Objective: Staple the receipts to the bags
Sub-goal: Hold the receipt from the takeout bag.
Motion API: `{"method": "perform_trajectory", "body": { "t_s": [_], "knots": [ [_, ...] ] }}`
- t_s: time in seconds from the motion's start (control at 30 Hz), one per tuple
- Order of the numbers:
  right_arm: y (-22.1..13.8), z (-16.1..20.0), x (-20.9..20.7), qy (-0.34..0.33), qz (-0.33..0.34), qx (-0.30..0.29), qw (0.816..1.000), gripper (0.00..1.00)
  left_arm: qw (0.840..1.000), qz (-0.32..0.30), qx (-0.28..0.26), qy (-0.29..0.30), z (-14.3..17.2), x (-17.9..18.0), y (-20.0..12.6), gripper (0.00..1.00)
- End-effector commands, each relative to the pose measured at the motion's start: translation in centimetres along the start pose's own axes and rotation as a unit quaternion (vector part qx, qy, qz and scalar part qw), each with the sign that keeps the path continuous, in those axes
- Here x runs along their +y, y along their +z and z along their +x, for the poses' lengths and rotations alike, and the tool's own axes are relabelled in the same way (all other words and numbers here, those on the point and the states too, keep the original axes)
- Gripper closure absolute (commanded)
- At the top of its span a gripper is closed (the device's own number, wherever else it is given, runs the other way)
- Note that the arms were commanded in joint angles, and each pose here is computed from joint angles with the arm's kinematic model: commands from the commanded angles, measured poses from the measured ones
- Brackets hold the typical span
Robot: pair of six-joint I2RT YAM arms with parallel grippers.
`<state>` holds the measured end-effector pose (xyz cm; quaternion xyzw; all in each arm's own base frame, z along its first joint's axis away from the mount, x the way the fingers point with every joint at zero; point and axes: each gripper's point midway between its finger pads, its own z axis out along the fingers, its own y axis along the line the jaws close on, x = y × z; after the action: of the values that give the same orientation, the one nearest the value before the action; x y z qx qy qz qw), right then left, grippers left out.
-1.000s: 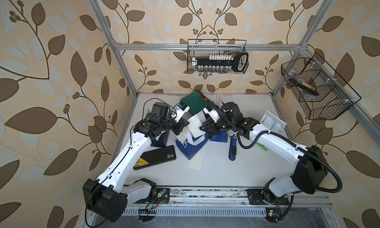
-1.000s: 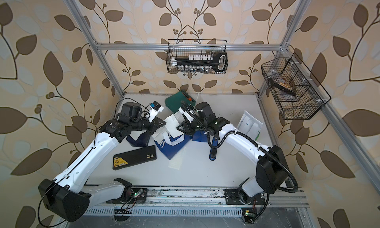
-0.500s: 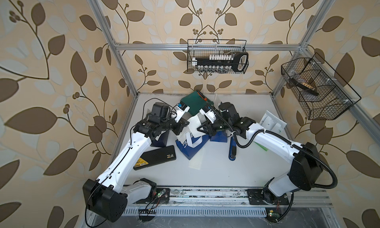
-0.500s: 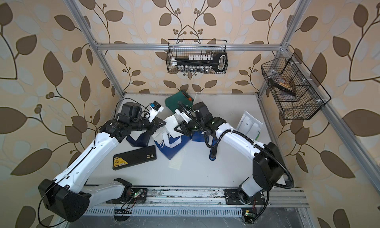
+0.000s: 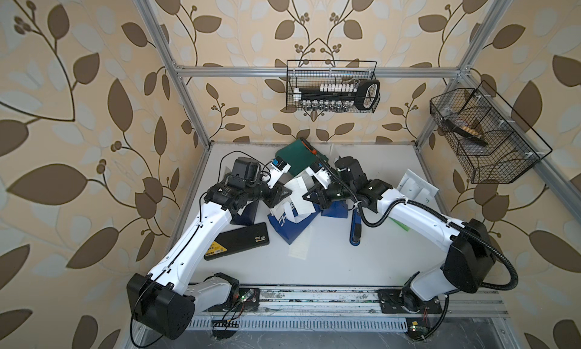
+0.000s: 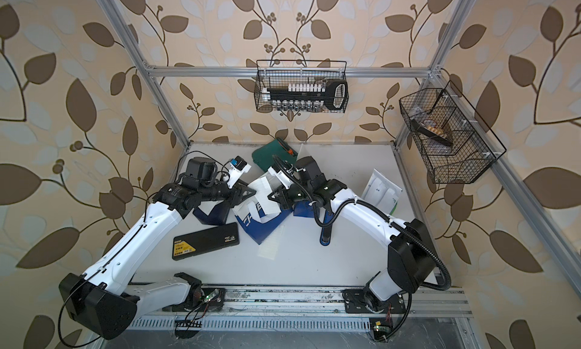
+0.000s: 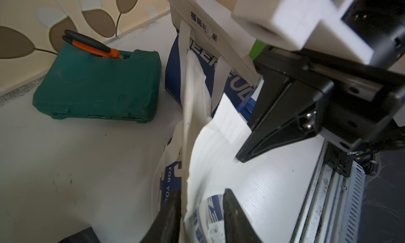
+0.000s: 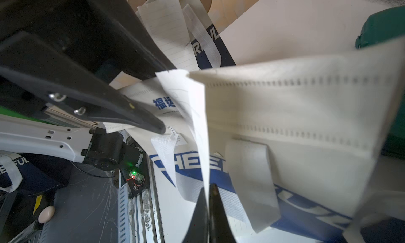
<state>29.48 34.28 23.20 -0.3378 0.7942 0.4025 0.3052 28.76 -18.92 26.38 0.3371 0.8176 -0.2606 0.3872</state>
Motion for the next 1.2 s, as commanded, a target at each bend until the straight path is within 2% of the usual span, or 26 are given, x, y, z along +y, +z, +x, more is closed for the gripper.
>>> {"method": "perform_trajectory", "body": {
  "t_s": [0.0, 0.37, 0.6, 0.73, 0.93, 1.1, 1.13, 1.17],
  "knots": [
    [0.5, 0.6, 0.3, 0.0, -0.011, 0.013, 1.0, 1.0, 1.0, 0.01, -0.01, 0.013, -0.9, -0.7, -0.6, 0.65],
    [1.1, 1.2, 0.6, -0.01, -0.013, 0.029, 0.999, 1.0, 1.0, 0.003, -0.007, 0.014, -0.6, -0.8, -1.0, 0.66],
    [1.1, 0.6, 0.5, -0.014, -0.006, 0.023, 1.0, 1.0, 1.0, 0.007, -0.002, 0.011, -0.4, -0.8, -0.8, 0.79],
    [1.1, 0.4, 0.3, -0.015, -0.002, 0.021, 1.0, 1.0, 1.0, 0.007, -0.002, 0.012, -0.4, -0.8, -0.8, 0.82],
    [1.1, 0.5, -0.2, -0.009, 0.004, 0.019, 1.0, 1.0, 1.0, 0.011, 0.001, 0.013, -0.4, -0.9, -0.8, 1.0],
    [0.3, 0.0, -1.6, 0.013, 0.033, 0.0, 0.999, 1.0, 1.0, 0.005, 0.002, 0.018, -0.5, -0.7, -0.7, 1.0],
    [-0.3, -0.5, -1.8, 0.017, 0.04, -0.014, 0.999, 0.91, 1.0, 0.0, 0.002, 0.019, -0.5, -0.5, -0.6, 1.0],
    [-1.2, -1.1, -1.8, 0.016, 0.051, -0.031, 0.998, 0.78, 1.0, -0.003, 0.001, 0.018, -0.7, -0.3, -0.6, 1.0]
  ]
}}
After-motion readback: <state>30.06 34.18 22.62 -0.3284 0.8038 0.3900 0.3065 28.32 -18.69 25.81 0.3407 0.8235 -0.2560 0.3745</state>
